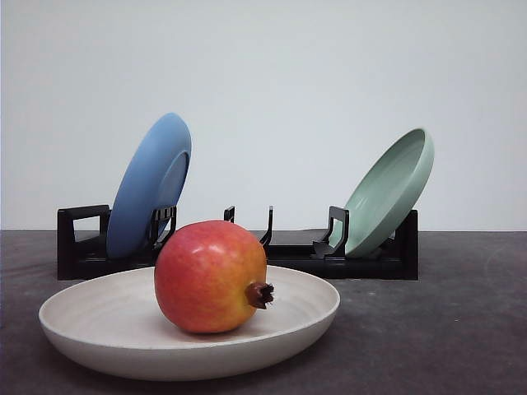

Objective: Place pomegranate in white plate

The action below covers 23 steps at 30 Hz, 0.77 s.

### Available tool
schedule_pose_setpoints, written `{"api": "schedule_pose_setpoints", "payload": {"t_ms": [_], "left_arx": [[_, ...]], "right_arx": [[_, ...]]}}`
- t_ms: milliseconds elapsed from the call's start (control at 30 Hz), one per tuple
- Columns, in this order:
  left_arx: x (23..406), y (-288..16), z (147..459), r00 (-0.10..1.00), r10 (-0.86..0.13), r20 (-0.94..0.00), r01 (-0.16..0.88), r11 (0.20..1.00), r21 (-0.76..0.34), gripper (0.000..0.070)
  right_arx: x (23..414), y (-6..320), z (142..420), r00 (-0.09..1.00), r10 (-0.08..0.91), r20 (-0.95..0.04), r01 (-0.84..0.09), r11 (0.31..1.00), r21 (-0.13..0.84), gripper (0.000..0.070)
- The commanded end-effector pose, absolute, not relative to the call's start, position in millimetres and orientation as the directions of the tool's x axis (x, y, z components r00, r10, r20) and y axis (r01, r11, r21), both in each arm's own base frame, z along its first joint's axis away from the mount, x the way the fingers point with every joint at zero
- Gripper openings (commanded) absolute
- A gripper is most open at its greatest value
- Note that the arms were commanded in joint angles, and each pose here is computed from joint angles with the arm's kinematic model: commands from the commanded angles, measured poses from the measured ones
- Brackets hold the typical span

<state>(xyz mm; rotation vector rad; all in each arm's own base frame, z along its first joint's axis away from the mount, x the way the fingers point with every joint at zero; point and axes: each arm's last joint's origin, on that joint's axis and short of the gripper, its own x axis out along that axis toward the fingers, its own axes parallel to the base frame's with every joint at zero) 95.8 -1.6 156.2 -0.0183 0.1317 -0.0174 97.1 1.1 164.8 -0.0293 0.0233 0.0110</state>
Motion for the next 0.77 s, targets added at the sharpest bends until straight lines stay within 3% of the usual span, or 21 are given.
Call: {"api": "schedule_pose_setpoints", "payload": {"t_ms": [0, 733], "left_arx": [[96.3, -1.7, 154.2, 0.992, -0.019, -0.128, 0.017, 1.000, -0.016, 0.0000], [96.3, -1.7, 154.2, 0.992, -0.019, -0.128, 0.017, 1.000, -0.016, 0.0000]], "right_arx": [[97.3, 0.9, 164.5, 1.000, 0.009, -0.016, -0.009, 1.000, -0.027, 0.0023], [97.3, 0.9, 164.4, 1.000, 0.009, -0.016, -0.009, 1.000, -0.027, 0.0023]]}}
